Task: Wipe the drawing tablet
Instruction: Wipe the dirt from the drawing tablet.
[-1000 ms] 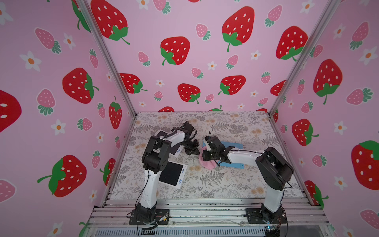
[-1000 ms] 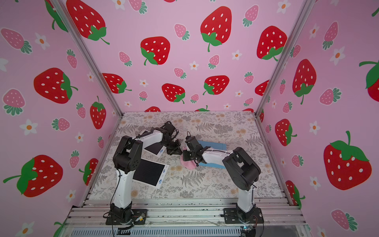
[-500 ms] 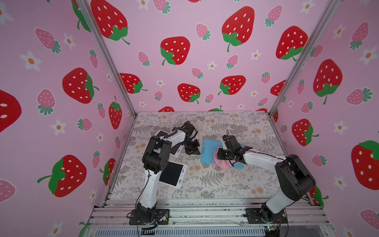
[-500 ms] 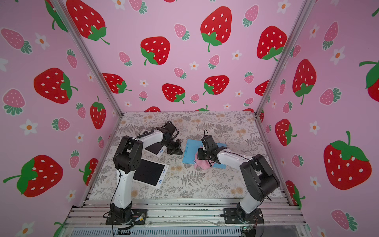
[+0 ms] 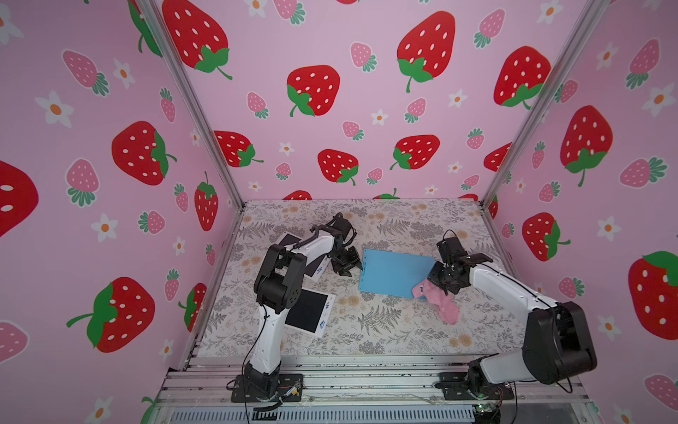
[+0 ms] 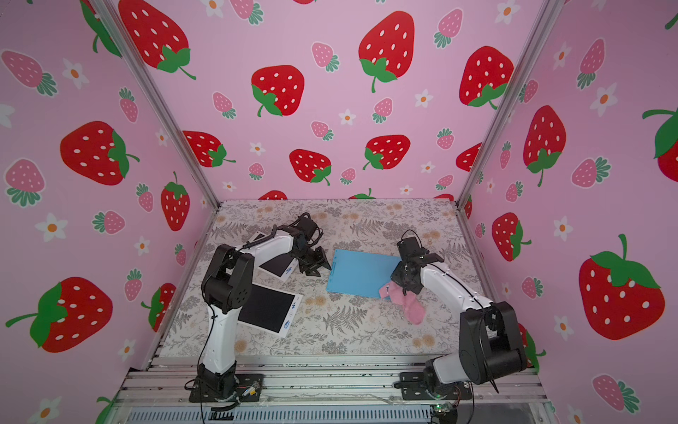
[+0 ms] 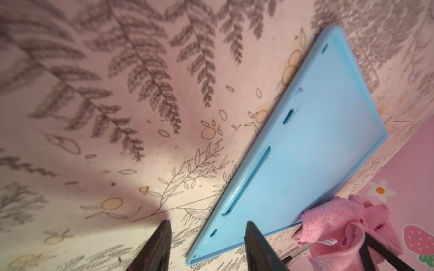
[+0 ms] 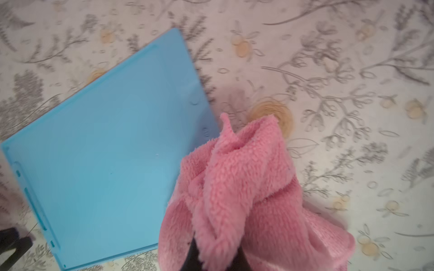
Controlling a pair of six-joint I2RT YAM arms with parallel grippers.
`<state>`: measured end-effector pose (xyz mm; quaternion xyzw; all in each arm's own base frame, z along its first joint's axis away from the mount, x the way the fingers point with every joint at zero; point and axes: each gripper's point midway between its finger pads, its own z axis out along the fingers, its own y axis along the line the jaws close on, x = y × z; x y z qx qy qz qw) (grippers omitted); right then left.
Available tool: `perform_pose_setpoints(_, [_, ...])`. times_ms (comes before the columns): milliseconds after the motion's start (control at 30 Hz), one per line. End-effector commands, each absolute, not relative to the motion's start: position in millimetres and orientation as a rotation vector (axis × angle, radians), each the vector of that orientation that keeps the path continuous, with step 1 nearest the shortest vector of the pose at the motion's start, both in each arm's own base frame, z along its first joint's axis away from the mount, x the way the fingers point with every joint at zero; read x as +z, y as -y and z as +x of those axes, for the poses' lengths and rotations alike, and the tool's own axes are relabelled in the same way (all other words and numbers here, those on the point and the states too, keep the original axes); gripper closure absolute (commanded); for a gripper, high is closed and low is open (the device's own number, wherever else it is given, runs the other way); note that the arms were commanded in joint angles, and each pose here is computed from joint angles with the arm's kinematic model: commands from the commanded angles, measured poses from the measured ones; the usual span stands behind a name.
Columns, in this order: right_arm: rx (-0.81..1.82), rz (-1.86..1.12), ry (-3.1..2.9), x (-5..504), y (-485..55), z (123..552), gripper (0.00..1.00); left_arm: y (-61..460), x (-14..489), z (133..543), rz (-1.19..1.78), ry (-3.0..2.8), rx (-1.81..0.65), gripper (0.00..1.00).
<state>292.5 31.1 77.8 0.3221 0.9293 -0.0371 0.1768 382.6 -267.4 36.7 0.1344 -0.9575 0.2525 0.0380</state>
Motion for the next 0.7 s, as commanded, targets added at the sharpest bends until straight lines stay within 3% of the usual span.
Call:
perform_pose_setpoints(0, [-0.283,1.137,-2.681,69,2,254,1.0,276,55,371,0.348,2.943,0.786,0.48])
perform_pose_setpoints(333, [-0.093,0.942,-2.789,69,-29,264,1.0,331,52,287,-0.186,2.885,0.698,0.62])
perform_pose_setpoints(567, [-0.245,0.965,-2.817,59,-17,245,1.0,360,40,266,-0.21,2.847,0.709,0.68])
perform_pose_setpoints(667, [-0.151,0.935,-2.794,60,-19,261,1.0,360,35,267,-0.177,2.861,0.691,0.69])
